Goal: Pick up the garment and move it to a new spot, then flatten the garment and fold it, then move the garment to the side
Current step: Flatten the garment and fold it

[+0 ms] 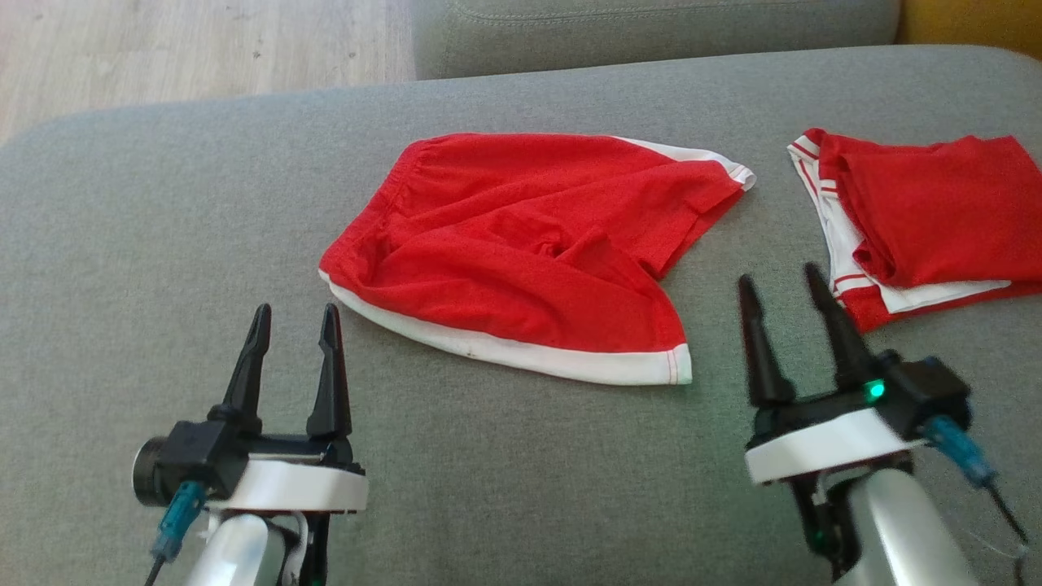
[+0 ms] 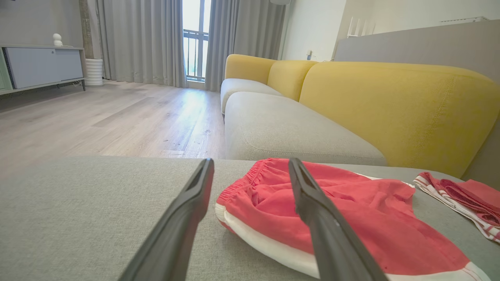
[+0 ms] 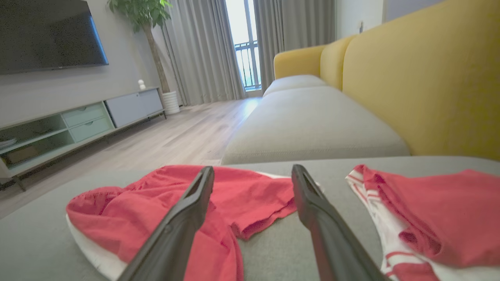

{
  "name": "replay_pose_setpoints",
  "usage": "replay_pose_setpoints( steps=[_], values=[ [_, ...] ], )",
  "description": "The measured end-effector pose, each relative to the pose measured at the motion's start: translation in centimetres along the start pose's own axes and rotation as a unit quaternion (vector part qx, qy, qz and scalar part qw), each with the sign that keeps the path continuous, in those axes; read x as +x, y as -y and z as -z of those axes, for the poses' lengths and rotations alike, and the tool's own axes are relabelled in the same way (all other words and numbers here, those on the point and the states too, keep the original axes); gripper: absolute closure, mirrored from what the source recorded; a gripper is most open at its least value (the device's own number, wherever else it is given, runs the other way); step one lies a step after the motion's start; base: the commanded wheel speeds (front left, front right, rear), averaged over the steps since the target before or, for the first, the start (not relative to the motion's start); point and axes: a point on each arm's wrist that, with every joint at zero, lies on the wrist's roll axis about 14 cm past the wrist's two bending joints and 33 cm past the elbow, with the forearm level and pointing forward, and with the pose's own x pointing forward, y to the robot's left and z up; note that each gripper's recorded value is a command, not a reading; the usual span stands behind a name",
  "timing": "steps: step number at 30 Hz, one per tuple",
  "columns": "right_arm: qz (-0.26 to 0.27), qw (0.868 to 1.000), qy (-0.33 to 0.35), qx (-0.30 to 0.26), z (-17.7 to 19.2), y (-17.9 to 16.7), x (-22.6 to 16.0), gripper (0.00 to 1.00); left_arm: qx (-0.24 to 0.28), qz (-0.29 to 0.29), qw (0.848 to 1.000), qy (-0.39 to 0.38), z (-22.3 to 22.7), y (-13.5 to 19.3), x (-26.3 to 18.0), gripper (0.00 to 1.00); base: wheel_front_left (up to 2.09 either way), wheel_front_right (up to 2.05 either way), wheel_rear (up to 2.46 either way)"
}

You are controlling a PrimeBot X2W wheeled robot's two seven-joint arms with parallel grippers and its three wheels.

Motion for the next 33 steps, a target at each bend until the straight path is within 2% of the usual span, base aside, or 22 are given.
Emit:
replay_pose_setpoints(
  steps=[7,15,20,33],
  values=[
    [-0.034,0.992,-0.122,0.017,5.9,-2.5,-1.3,0.00,-0.005,-0.004,1.000,-0.008,0.7,-0.4,-0.1,0.00,0.00,0.00,0.00],
    [-0.043,0.976,-0.210,0.039,10.3,-3.4,-2.3,0.00,-0.005,-0.011,1.000,-0.015,1.3,-1.0,-0.3,0.00,0.00,0.00,0.00],
    [-0.049,0.971,-0.231,0.038,11.5,-3.7,-2.5,0.00,-0.005,-0.014,1.000,-0.017,1.4,-1.2,-0.6,0.00,0.00,0.00,0.00],
    [-0.063,0.968,-0.237,0.050,12.4,-4.8,-2.1,0.00,-0.006,-0.025,1.000,-0.015,1.3,-1.8,-1.0,0.00,0.00,0.00,0.00]
  ],
)
